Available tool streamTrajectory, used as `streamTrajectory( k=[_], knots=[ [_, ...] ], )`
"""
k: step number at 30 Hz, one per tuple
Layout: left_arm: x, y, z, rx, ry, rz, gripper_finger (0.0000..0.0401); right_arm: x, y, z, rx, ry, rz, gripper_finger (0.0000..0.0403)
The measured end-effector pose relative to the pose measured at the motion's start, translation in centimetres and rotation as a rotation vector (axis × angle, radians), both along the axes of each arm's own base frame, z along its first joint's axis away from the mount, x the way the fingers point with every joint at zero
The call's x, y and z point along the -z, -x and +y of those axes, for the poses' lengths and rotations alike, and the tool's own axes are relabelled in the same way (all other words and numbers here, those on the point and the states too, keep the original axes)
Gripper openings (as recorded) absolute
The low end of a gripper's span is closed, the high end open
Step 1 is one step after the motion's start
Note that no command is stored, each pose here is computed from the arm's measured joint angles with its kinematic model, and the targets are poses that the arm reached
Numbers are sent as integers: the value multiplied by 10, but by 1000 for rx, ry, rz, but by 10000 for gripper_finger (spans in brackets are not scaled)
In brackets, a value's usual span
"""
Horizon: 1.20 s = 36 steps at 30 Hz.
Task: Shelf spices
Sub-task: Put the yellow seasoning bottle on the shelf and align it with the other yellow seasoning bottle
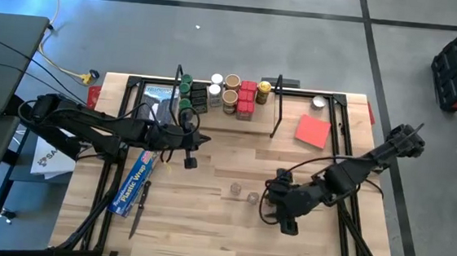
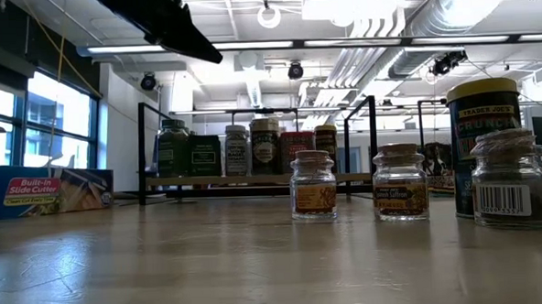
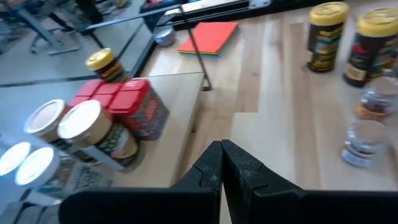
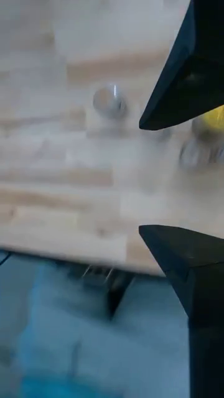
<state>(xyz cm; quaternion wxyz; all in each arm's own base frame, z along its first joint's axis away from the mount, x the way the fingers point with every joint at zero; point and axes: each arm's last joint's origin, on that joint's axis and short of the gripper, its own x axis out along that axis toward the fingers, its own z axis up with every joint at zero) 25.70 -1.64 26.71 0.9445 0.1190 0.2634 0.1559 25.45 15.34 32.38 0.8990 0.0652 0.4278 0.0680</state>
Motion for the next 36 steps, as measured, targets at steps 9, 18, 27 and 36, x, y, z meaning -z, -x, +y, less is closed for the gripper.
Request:
streamTrajectory(
  k=[9,18,27,36],
  knots=[
    [0,0,5,-42,-7,-4,1,11,-37,-14,-235,197,281,256],
    [0,0,5,-50,7,-9,1,32,-52,-32,-340,239,547,256],
    [0,0,5,-55,14,-12,1,38,-62,-36,-318,251,522,257],
    [1,1,5,-71,3,5,1,48,-52,-42,-183,322,632,285]
  ],
)
